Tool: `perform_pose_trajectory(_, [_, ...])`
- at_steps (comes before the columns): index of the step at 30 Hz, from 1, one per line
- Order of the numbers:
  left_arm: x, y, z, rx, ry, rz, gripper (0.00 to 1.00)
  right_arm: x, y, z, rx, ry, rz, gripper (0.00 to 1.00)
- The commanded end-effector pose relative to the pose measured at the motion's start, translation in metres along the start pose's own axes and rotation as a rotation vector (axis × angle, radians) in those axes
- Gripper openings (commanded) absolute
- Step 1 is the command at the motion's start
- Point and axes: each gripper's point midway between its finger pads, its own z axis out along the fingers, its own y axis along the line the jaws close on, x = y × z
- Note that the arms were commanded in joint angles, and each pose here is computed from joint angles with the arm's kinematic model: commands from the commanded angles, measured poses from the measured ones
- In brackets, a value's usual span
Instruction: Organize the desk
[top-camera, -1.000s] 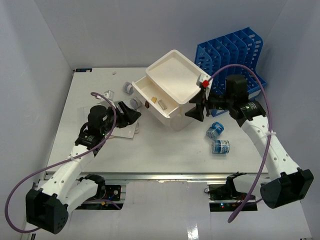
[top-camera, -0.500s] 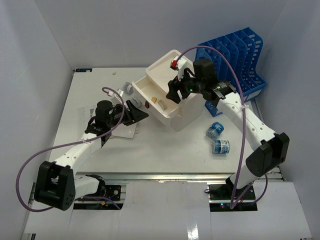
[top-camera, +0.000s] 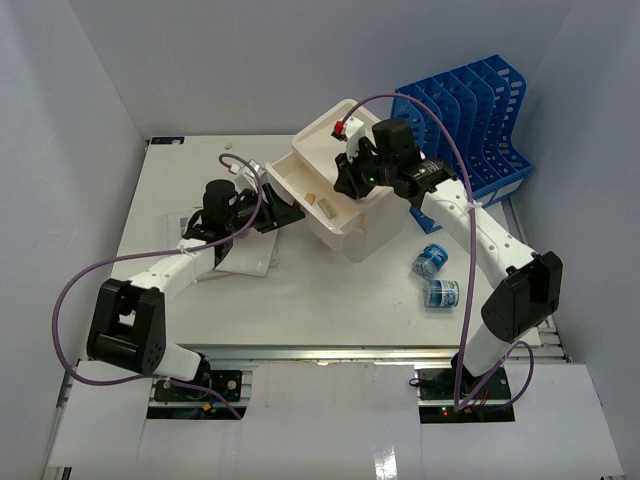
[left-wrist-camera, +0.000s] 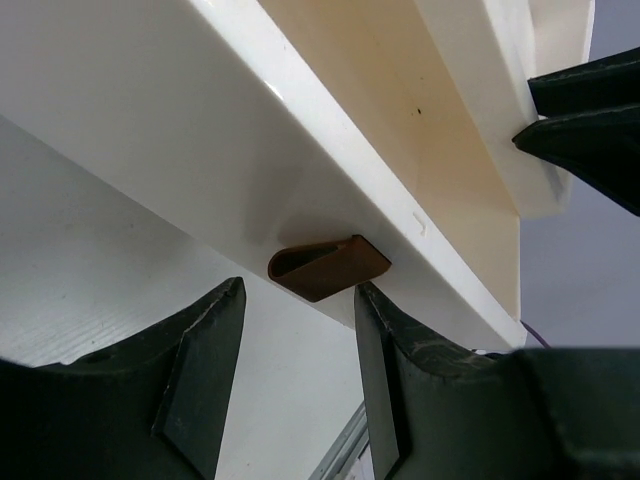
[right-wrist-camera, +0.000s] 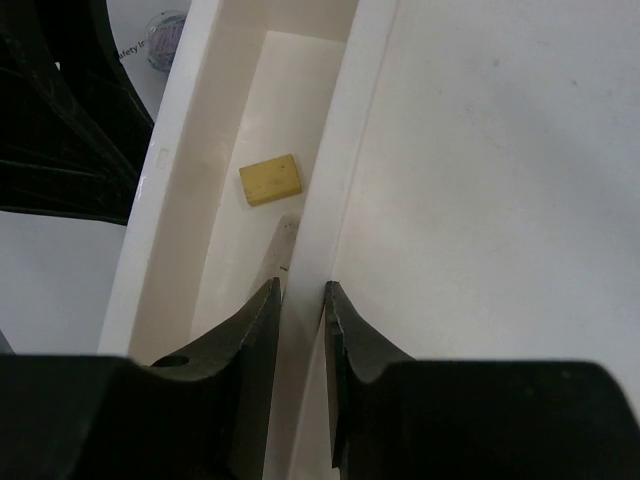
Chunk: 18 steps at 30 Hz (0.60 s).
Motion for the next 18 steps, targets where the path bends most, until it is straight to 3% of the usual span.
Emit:
perform_pose_trajectory(1, [-0.03,-0.031,0.008,0.082,-0.058,0.074,0.57,0.002,0.007,0.001,-0.046,0.008,-0.001,0.19])
perform_pose_trajectory(10, [-0.042,-0.053,0.048,0.124,-0.041,0.102,0.57,0.013,0.025,0.009,-0.121,0.038,0.014,0.11])
perform_pose_trajectory(18, [-0.056,-0.056,0.078,0.128,-0.048,0.105,0.57,0.01,0.029,0.009,-0.12,0.035,0.001,0.16])
